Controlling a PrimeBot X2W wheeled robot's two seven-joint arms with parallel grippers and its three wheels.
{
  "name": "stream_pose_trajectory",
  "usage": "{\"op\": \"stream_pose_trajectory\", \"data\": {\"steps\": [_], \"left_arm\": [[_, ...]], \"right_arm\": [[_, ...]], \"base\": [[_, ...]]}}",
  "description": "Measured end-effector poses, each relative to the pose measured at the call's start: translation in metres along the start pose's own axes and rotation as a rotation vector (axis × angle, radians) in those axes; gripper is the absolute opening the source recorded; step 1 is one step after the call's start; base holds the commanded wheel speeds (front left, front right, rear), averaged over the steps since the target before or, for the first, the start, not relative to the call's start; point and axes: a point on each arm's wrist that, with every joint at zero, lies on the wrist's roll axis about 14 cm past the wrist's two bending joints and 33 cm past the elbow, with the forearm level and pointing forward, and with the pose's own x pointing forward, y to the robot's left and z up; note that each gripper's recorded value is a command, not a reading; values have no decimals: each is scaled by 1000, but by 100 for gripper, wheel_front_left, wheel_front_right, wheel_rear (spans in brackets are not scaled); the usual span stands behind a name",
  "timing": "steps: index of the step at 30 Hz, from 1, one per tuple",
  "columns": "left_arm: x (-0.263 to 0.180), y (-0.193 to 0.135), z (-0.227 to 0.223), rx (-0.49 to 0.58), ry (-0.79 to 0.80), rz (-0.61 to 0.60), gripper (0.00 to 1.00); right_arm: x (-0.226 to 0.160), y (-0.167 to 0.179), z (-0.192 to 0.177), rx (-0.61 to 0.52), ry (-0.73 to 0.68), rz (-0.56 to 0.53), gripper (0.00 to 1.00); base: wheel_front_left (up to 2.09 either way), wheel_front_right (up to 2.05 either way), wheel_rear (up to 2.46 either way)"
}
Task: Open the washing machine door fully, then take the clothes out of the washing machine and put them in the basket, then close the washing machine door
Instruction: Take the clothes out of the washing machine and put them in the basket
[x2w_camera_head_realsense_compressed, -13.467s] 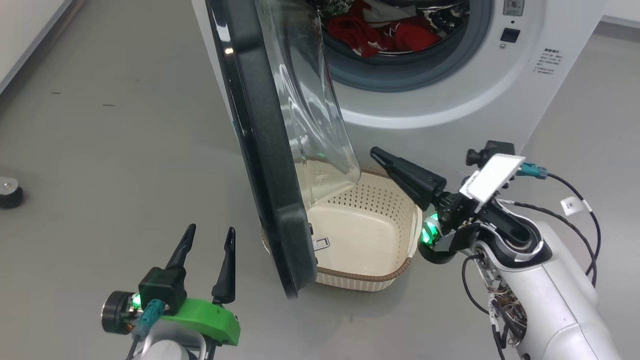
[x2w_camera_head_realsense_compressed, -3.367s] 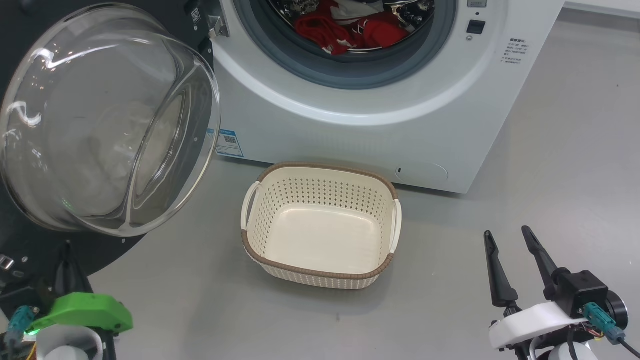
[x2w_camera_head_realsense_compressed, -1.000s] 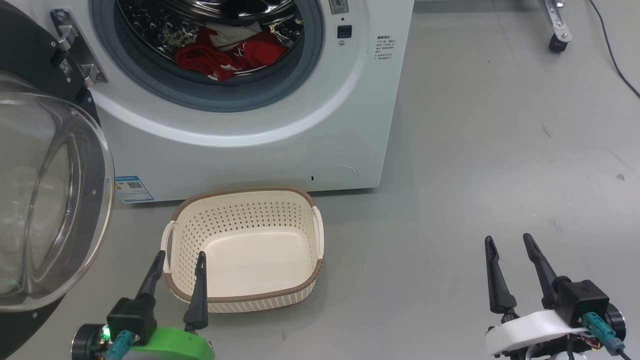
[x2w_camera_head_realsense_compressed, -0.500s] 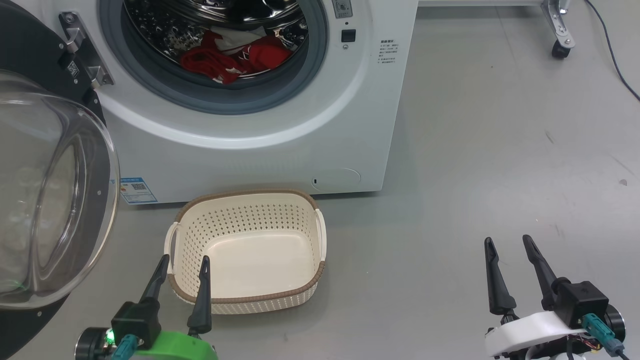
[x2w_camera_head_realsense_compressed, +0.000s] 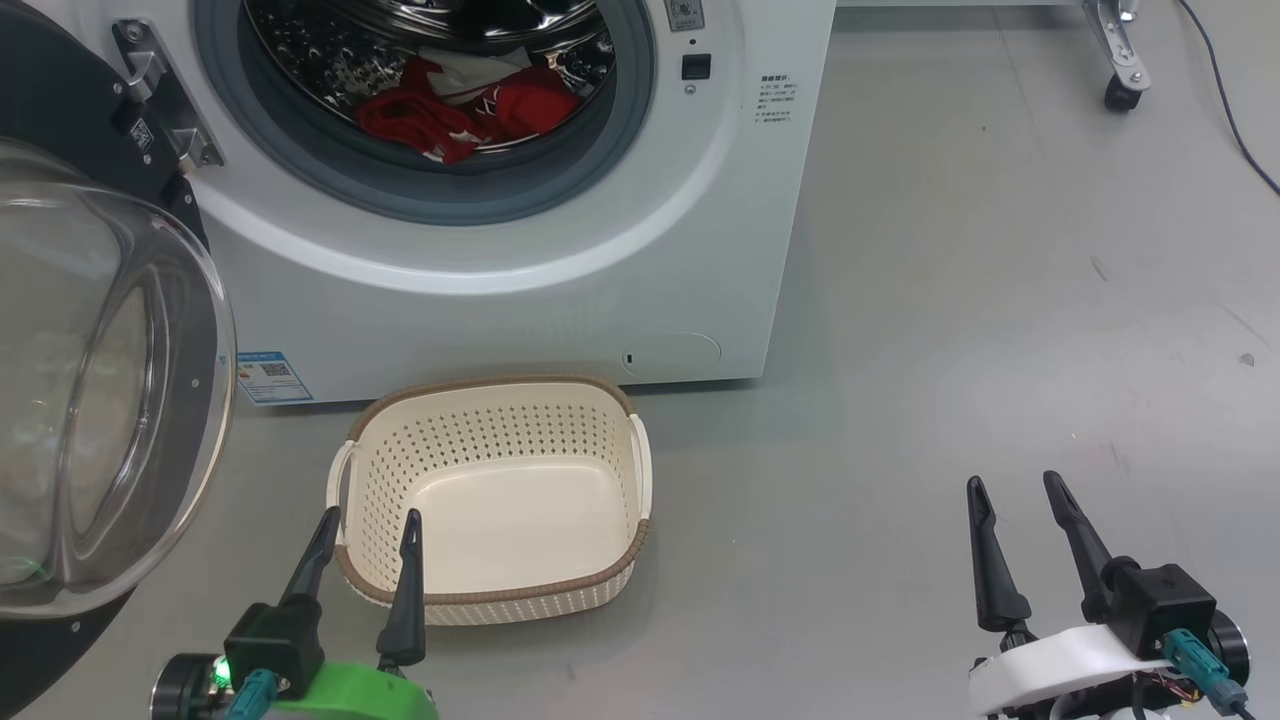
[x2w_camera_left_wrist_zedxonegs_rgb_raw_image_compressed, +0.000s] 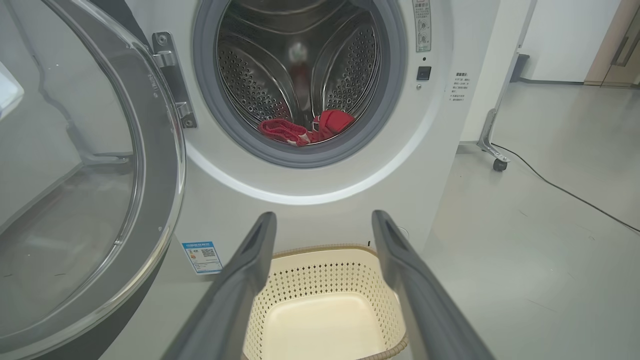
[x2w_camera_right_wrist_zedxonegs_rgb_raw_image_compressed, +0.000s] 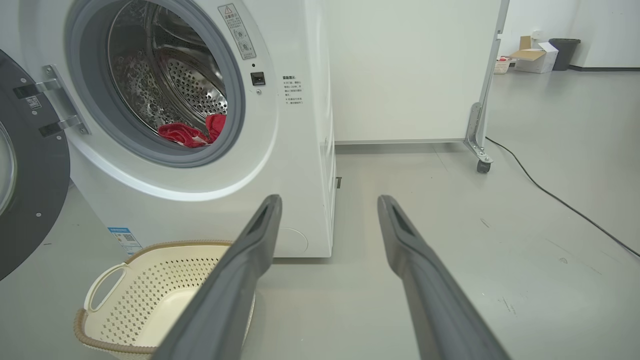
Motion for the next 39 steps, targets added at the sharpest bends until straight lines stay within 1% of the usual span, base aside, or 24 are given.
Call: {"op": "stream_pose_trajectory", "data": {"steps": [15, 39], "left_arm": [[3, 0, 1, 2, -4, 3, 100], [2, -3, 1, 1, -2, -5, 100]], "right_arm": [[1, -2, -3, 1, 11, -5, 100], [2, 1, -4, 3, 14, 5, 100]], "base": [[52, -52, 0], [97, -97, 0]]}}
